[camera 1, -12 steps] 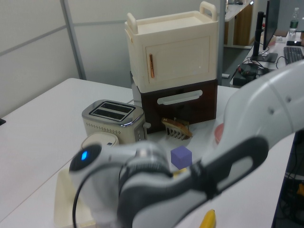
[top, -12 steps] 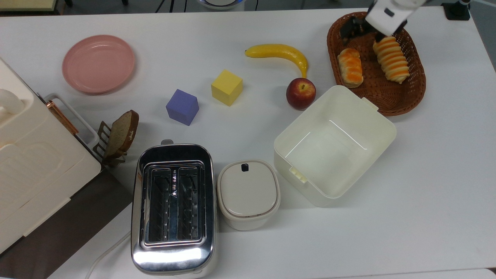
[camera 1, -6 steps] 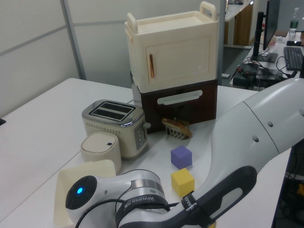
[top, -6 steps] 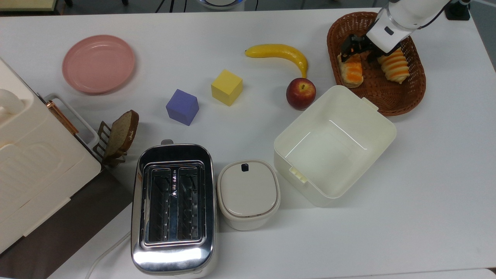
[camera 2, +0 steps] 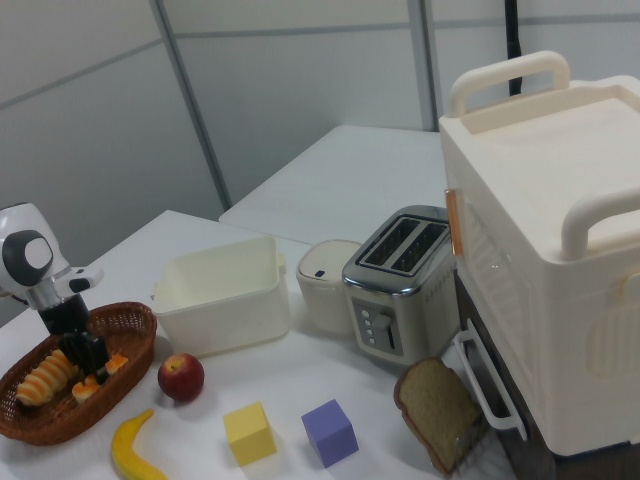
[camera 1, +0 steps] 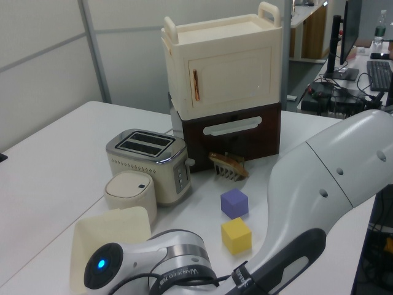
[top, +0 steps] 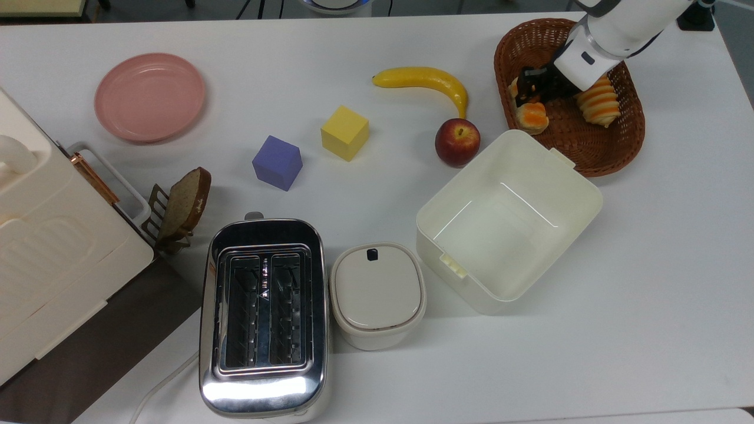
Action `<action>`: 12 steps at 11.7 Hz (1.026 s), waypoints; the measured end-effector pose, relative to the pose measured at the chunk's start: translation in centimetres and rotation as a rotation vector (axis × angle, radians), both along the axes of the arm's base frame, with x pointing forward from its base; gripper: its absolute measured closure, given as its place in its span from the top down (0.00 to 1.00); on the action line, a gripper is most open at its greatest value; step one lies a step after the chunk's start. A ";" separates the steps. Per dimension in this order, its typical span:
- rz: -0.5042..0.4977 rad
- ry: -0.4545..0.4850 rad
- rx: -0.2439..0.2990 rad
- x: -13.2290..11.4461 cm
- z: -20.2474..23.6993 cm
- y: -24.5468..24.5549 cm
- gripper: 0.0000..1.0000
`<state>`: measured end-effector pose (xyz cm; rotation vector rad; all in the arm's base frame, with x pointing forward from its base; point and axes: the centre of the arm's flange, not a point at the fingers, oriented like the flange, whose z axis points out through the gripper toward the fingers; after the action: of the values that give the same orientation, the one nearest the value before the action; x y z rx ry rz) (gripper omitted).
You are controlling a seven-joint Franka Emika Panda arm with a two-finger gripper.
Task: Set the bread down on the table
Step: 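Lift the roll out and carry it beside the apple, then release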
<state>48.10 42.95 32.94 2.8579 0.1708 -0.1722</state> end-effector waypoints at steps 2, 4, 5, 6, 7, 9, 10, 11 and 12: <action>-0.008 -0.026 0.020 0.7 1.5 0.2 0.21; -0.026 -0.053 0.040 1.5 4.2 -0.5 0.12; -0.053 -0.066 0.053 2.3 7.6 -2.2 0.12; -0.060 -0.065 0.058 2.7 10.0 -3.9 0.12; -0.058 -0.052 0.063 3.2 12.4 -6.1 0.11; -0.029 0.020 0.079 4.8 16.6 -13.6 0.11; -0.005 0.068 0.083 5.9 16.9 -17.9 0.14; -0.009 0.105 0.083 7.0 15.8 -21.5 0.15; -0.033 0.145 0.080 8.2 14.0 -25.1 0.24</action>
<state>56.26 17.80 46.98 2.9291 0.1633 -0.3884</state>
